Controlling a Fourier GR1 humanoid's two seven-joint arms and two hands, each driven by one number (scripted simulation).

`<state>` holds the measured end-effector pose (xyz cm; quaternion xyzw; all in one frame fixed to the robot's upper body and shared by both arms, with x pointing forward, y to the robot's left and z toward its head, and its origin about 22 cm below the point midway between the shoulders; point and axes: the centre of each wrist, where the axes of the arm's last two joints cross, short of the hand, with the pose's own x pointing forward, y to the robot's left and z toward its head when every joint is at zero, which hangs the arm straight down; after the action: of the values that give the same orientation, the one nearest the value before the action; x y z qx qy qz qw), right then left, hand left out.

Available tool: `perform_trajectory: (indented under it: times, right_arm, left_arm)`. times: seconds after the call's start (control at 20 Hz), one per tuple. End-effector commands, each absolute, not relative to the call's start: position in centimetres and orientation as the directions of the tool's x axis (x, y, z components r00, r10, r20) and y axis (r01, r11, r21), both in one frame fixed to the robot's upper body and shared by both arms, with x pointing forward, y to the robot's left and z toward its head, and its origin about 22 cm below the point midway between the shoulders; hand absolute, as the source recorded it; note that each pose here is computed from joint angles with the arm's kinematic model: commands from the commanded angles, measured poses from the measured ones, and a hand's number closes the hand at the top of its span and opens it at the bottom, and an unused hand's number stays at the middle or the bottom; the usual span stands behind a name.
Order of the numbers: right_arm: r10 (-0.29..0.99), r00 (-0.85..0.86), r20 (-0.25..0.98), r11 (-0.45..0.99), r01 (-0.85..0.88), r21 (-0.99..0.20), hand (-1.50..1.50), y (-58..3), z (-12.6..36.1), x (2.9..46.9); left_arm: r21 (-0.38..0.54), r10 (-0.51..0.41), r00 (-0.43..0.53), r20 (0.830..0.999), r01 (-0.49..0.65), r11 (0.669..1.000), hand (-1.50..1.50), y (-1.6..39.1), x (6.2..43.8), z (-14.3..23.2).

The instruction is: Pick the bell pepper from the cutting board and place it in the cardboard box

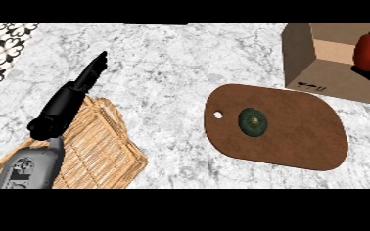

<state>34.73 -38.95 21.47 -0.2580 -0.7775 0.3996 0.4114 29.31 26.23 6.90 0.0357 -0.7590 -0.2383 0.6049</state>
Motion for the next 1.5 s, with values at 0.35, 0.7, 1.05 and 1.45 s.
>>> perform_trajectory:
  times: [0.35, 0.7, 1.05, 1.45]
  right_arm:
    - [0.893, -0.351, 0.283, 0.25, -0.136, -0.959, 1.5, -44.8, 20.5, 37.3]
    - [0.922, -0.323, 0.212, 0.126, -0.268, -0.955, 1.5, -46.4, 20.6, 38.3]
    - [0.887, -0.381, 0.262, 0.088, -0.418, -0.904, -1.5, -48.0, 19.1, 37.8]
    - [0.513, -0.498, 0.699, 0.641, -0.319, -0.698, -1.5, -45.8, 18.3, 39.9]
  left_arm:
    - [0.415, -0.34, -0.296, 0.893, 0.244, 0.876, 0.0, 25.1, 30.4, 7.0]
    - [0.4, -0.311, -0.313, 0.897, 0.279, 0.873, 0.0, 23.2, 30.2, 7.9]
    - [0.414, -0.322, -0.329, 0.888, 0.262, 0.872, 0.0, 24.0, 30.7, 7.9]
    - [0.389, -0.311, -0.29, 0.905, 0.273, 0.88, 0.0, 24.8, 30.6, 7.2]
